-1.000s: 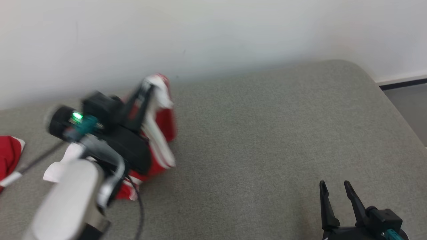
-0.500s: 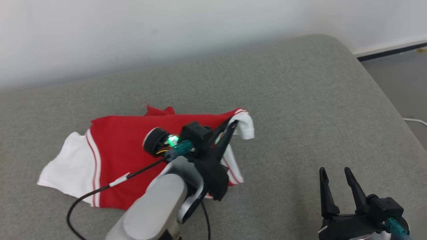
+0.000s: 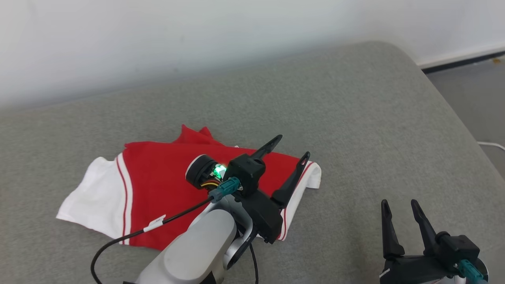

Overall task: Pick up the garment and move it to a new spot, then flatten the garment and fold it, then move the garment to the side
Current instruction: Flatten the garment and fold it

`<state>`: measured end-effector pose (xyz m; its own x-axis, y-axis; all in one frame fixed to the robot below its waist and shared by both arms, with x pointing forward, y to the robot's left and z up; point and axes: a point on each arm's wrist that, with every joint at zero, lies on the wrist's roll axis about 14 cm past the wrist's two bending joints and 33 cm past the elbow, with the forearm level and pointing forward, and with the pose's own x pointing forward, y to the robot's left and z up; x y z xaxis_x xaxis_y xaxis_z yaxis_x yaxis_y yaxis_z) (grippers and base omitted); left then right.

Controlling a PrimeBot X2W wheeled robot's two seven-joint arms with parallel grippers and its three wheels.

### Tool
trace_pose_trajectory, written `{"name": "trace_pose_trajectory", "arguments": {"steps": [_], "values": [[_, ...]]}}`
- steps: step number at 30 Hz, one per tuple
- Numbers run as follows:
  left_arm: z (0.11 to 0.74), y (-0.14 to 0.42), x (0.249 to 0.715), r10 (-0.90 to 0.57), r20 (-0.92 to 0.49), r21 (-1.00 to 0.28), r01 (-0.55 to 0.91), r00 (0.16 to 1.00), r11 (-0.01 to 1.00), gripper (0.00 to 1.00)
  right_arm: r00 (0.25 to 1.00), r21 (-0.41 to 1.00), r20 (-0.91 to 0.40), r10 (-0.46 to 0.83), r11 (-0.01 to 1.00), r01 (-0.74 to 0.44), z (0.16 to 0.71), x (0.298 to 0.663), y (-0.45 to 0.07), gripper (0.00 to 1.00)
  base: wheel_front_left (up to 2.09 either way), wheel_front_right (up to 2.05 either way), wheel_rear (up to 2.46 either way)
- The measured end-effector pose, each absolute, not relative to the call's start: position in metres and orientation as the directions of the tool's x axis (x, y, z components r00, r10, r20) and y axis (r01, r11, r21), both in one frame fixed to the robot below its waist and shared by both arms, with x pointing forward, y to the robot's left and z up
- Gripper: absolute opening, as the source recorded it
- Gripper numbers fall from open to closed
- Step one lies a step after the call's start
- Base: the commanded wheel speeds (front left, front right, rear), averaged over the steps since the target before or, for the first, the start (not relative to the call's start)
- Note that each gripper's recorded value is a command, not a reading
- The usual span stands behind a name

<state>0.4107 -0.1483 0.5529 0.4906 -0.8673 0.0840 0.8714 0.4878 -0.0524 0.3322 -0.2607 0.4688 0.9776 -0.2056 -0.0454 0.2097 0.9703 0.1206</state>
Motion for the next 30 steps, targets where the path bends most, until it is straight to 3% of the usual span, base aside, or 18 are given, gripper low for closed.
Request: {"name": "trace_pose_trajectory", "arguments": {"steps": [7,18,30], "values": [[0.596,-0.101,0.422,-0.753,0.208,-0.009,0.771,0.624,0.636,1.0,0.99,0.129,-0.02,-0.143,0.981,0.144,0.474,0.336,-0.241,1.0,0.0,0.0,0.0],[0.606,0.052,0.431,-0.436,0.281,0.014,0.45,0.855,0.893,1.0,0.999,0.129,0.019,-0.032,0.991,0.029,0.485,0.35,-0.207,1.0,0.0,0.0,0.0],[0.593,0.179,0.391,-0.155,0.286,0.011,0.158,0.946,0.987,1.0,0.999,0.127,0.035,0.042,0.991,-0.046,0.49,0.356,-0.183,1.0,0.0,0.0,0.0]]}}
